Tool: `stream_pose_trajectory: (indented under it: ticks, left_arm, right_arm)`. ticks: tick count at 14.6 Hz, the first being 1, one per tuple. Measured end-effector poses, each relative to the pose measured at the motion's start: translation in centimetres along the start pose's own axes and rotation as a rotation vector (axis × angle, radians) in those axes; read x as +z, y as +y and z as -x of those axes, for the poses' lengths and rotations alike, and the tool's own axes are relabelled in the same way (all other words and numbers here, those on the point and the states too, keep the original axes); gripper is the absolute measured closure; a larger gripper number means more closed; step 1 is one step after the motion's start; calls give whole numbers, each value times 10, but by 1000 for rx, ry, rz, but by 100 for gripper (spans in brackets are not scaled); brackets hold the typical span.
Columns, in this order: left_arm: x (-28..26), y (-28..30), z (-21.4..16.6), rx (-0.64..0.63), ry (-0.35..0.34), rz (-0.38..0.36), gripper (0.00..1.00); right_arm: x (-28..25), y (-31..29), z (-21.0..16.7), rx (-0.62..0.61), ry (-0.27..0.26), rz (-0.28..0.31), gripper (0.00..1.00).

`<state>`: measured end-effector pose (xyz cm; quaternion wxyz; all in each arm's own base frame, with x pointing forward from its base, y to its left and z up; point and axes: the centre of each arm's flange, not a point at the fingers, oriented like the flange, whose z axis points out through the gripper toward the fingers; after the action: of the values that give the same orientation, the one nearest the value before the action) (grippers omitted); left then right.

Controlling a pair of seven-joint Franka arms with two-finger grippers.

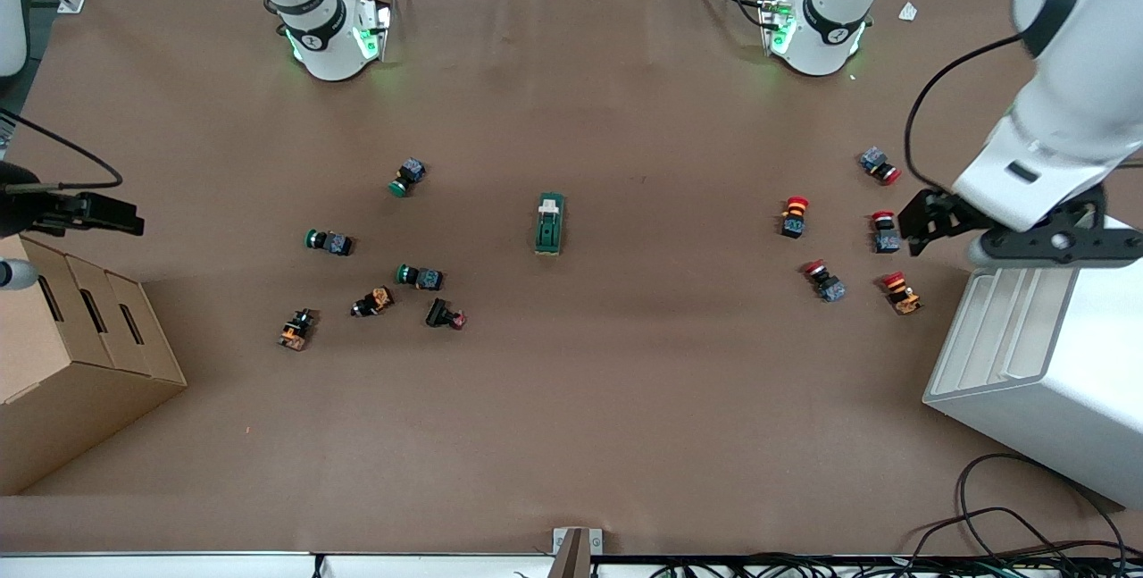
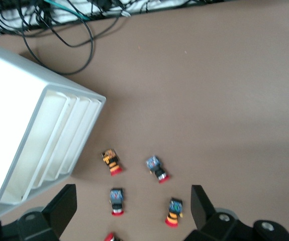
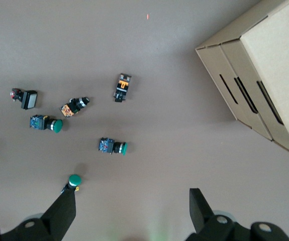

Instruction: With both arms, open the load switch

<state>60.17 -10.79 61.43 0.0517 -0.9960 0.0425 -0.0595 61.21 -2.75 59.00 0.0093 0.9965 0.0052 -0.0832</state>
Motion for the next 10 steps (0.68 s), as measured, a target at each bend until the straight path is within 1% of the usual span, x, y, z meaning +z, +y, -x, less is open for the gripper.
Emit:
stream_pose_trajectory:
  ticks: [2, 4, 8, 10]
  left_arm:
    - [-12, -27, 11, 1, -29, 52, 0]
    - [-19, -51, 21, 8, -61, 76, 0]
    - [-30, -62, 40, 18, -120, 82, 0]
    - [-36, -62, 46, 18, -129, 87, 0]
  right_arm:
    - [-4, -9, 14, -10, 1, 1, 0]
    - [-8, -13, 27, -13, 4, 2, 0]
    - [-16, -13, 56, 51, 22, 0, 0]
    - [-23, -13, 70, 66, 41, -1, 0]
